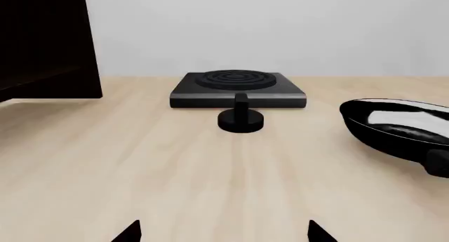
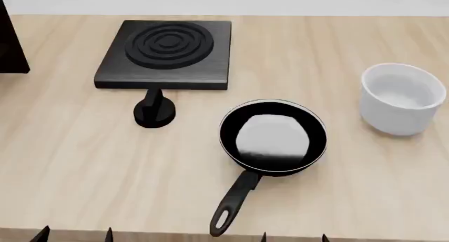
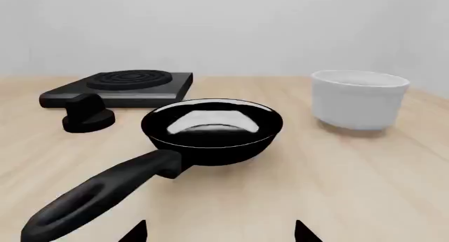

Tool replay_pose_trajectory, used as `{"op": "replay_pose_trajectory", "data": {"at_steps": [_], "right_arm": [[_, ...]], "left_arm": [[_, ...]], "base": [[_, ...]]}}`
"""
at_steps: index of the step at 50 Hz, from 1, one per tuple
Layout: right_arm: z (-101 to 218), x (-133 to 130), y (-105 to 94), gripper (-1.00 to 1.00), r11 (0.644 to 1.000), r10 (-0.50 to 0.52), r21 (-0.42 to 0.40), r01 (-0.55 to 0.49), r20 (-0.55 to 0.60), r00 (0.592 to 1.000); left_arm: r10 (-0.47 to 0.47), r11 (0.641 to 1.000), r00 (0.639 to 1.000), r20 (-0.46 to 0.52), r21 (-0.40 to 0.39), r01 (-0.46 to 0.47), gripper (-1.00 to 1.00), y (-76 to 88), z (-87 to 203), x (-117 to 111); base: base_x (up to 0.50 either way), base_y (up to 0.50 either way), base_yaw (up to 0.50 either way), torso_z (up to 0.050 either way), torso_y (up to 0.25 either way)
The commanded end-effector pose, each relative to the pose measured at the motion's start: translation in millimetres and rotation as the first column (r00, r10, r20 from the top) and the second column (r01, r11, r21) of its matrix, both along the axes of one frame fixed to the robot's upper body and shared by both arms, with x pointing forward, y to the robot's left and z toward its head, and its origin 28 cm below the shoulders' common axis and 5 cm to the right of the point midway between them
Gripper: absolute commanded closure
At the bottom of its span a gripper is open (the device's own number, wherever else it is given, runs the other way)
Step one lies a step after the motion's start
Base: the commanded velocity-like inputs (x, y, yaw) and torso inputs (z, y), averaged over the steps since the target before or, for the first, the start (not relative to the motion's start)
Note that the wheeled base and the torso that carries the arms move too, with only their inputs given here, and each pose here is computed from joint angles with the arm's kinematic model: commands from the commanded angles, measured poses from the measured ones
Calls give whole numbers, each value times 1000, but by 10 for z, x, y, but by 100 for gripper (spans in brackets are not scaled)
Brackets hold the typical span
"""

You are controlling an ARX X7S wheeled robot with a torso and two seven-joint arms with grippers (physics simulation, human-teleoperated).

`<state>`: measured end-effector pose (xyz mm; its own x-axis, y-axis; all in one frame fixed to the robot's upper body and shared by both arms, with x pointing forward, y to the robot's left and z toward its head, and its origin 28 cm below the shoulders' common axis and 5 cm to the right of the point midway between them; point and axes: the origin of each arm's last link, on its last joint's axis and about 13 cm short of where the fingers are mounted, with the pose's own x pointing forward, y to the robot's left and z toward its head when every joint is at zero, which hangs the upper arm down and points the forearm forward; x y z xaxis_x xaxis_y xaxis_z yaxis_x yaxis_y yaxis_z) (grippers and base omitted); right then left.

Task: Put the frying pan under the cabinet shelf.

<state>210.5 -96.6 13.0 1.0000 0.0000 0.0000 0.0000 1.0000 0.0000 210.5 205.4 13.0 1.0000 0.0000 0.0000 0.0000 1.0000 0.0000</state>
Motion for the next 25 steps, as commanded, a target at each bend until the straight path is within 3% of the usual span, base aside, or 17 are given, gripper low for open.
{"op": "replay_pose_trajectory", "data": {"at_steps": [1, 3, 13, 25], "right_arm": [[-13, 7, 6, -100, 1000, 0, 0, 0, 0, 1000], [-1, -62, 7, -100, 1000, 5, -14, -5, -8, 1000], [45, -60, 39, -100, 999, 35, -21, -34, 13, 999], [32, -89, 43, -100, 999, 45, -24, -45, 4, 999]], "left_arm": [[0, 1000, 1000, 0, 0, 0, -100, 1, 0, 0], [-12, 999, 1000, -10, 33, 12, -100, -18, -17, -37], [2, 1000, 999, 36, 24, -2, -100, -5, 56, -91], [9, 1000, 999, 31, 26, -10, -100, -6, 77, -102]], "base": [[0, 0, 0, 0, 0], [0, 0, 0, 0, 0], [0, 0, 0, 4, 0], [0, 0, 0, 50, 31]]}}
